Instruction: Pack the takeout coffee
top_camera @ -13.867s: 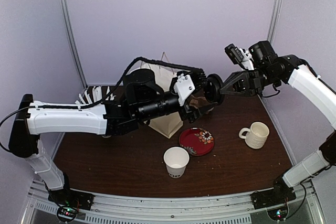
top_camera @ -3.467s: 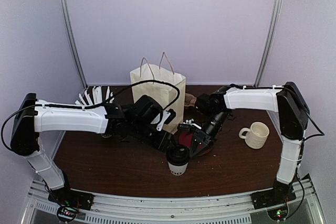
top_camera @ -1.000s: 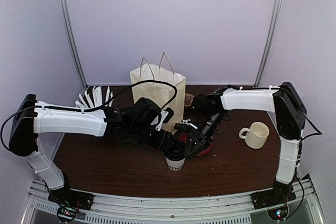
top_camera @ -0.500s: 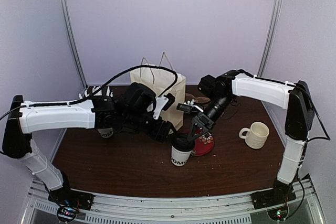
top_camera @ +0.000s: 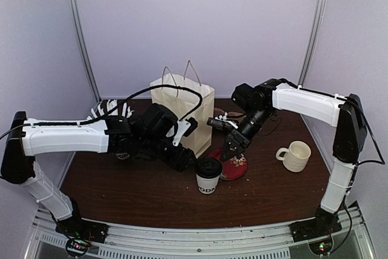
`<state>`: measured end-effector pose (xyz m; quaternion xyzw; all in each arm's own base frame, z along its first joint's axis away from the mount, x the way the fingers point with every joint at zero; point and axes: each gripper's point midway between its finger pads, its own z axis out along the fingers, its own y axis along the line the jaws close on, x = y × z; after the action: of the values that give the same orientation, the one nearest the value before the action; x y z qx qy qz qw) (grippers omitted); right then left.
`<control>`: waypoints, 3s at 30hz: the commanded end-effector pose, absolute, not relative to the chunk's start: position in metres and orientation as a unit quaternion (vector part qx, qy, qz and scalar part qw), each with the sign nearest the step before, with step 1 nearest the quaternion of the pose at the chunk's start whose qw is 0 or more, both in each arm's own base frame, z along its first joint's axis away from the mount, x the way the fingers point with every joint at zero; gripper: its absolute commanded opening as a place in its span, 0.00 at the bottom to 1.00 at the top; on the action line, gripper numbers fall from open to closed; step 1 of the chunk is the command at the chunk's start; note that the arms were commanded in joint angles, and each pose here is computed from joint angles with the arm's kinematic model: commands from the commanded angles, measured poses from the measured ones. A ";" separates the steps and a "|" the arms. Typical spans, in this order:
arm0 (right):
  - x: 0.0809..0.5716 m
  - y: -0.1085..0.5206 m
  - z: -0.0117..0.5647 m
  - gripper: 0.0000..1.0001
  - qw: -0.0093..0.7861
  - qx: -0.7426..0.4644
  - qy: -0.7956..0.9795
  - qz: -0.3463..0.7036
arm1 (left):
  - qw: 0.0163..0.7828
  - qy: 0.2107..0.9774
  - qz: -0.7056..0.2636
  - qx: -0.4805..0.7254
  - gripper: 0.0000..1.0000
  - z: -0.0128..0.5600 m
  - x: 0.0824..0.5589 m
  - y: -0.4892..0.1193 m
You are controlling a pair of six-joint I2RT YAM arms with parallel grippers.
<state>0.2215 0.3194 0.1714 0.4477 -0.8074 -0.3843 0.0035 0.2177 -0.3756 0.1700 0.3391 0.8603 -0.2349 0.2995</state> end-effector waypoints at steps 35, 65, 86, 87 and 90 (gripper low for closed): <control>0.232 0.317 0.136 0.39 0.045 0.391 -0.827 -0.401 | 0.201 0.879 -0.365 0.233 0.56 0.139 0.175 -0.379; 0.233 0.321 0.115 0.40 0.091 0.349 -0.819 -0.445 | 0.105 0.894 -0.401 0.172 0.50 0.093 0.183 -0.383; 0.227 0.293 0.022 0.38 0.173 0.316 -0.884 -0.298 | 0.010 0.971 -0.204 0.127 0.46 0.015 0.176 -0.324; 0.229 0.291 0.021 0.38 0.170 0.316 -0.887 -0.291 | 0.009 0.972 -0.199 0.128 0.46 0.013 0.176 -0.322; 0.232 0.289 0.022 0.37 0.161 0.318 -0.891 -0.280 | 0.010 0.973 -0.187 0.132 0.45 0.010 0.176 -0.318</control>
<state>0.2296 0.3165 0.1012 0.2897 -0.8398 -0.4332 0.1520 0.1728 -0.3927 0.1016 0.1810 0.9042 -0.3849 0.0389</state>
